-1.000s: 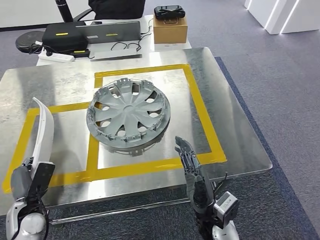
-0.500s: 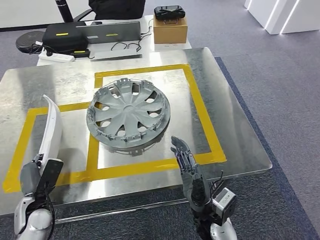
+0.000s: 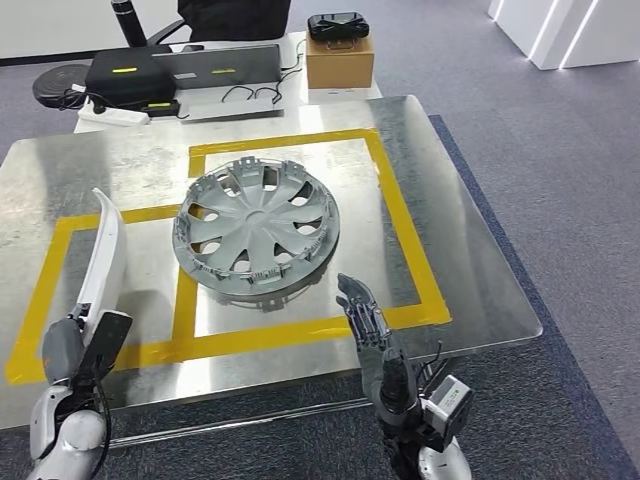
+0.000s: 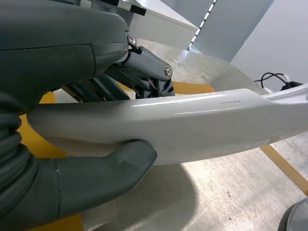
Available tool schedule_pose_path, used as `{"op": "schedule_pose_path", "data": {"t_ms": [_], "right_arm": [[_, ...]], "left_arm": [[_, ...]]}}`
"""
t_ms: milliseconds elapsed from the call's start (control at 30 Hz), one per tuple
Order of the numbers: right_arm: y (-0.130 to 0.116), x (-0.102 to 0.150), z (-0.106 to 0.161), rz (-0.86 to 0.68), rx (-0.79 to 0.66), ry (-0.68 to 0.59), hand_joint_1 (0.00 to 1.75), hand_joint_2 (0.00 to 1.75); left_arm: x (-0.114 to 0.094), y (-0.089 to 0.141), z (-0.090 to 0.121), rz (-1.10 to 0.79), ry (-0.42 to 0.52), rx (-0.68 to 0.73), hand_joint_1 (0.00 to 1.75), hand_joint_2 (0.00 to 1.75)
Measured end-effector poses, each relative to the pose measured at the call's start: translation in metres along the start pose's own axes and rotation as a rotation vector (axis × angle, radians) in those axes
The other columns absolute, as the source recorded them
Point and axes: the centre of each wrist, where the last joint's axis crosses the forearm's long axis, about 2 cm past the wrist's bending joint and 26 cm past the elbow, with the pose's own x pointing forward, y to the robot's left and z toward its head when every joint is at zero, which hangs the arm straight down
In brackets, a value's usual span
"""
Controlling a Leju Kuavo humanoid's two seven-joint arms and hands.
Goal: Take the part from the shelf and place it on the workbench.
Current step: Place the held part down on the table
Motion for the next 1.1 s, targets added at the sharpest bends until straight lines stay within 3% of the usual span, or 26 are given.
{"op": "schedule_pose_path", "data": {"t_ms": [33, 167, 333, 467, 667, 833, 1100], "right_arm": [[0.000, 0.000, 0.000, 0.000, 0.000, 0.000, 0.00, 0.00], [0.000, 0.000, 0.000, -0.002, -0.001, 0.001, 0.00, 0.00], [0.000, -0.001, 0.002, 0.000, -0.007, 0.005, 0.00, 0.00], [-0.001, -0.001, 0.005, 0.001, -0.016, 0.004, 0.00, 0.00], [-0.001, -0.003, 0.012, -0.002, -0.043, -0.006, 0.00, 0.00], [0.000, -0.004, 0.016, 0.010, -0.066, -0.004, 0.00, 0.00], [0.001, -0.002, 0.025, 0.040, -0.109, -0.004, 0.00, 0.00]], "left_arm": [[0.000, 0.000, 0.000, -0.002, 0.001, 0.000, 1.73, 1.75], [0.000, 0.000, 0.000, -0.003, 0.010, -0.002, 0.01, 1.75], [-0.006, -0.006, 0.007, 0.084, -0.004, -0.034, 0.00, 1.75], [-0.007, -0.014, 0.016, 0.297, -0.066, -0.012, 0.00, 0.00], [0.003, -0.020, 0.038, 0.602, -0.176, 0.090, 0.00, 0.00], [0.027, -0.017, 0.051, 0.666, -0.272, 0.143, 0.00, 0.00], [0.077, -0.005, 0.076, 0.743, -0.553, 0.238, 0.00, 0.00]]}}
